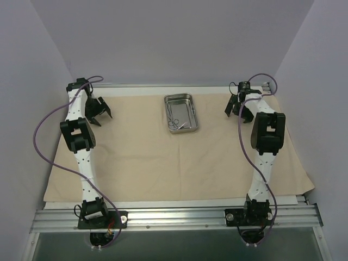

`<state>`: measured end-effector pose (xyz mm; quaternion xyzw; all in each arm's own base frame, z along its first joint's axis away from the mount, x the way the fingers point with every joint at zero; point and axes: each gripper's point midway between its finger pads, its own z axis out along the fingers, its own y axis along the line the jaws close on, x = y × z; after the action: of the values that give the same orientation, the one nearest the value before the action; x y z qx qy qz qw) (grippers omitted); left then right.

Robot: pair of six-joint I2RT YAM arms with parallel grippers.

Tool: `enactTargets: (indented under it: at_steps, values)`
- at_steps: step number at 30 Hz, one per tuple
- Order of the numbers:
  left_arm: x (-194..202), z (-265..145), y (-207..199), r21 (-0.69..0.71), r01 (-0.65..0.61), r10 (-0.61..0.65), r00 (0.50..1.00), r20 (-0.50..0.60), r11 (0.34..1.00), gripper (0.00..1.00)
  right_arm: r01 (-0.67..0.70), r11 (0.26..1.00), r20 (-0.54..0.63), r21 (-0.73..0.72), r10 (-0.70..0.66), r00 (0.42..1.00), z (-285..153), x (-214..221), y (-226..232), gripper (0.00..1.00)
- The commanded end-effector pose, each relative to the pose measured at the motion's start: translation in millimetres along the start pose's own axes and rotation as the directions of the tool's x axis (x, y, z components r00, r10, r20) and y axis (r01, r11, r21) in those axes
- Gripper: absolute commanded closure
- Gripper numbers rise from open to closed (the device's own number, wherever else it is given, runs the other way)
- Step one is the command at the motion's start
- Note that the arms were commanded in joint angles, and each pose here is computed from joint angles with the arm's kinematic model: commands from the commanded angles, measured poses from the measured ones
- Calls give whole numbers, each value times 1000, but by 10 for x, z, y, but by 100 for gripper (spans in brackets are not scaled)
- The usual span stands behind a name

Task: Open and lay out the surgical kit
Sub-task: Smooth out the surgical kit at the center of the board.

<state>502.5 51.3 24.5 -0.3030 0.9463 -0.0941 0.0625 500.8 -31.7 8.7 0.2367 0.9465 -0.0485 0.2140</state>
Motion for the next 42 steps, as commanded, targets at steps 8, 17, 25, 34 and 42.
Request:
enactTargets:
  at_steps: [8, 17, 25, 34, 42]
  values:
    - [-394, -959, 182, -109, -24, 55, 955, 292, 994, 19, 129, 991, 0, -37, -130, 992, -639, 232, 302, 0]
    - [227, -1096, 843, -270, -12, 69, 976, 205, 963, 21, 479, 826, 121, -298, -465, 877, -1797, 1313, 1630, 9]
    - [125, -988, 676, -156, -59, 91, 975, 203, 986, 26, 686, 433, 218, -585, -731, 647, -2354, 2811, 2311, 51]
    - [36, -558, 396, -43, -40, 46, 985, 164, 998, 27, 626, 277, 198, -729, -790, 581, -2329, 3612, 2776, 91]
    - [119, -140, 549, -105, 25, -18, 998, 67, 994, 27, 631, 259, 101, -731, -873, 476, -1959, 4093, 2497, 99]
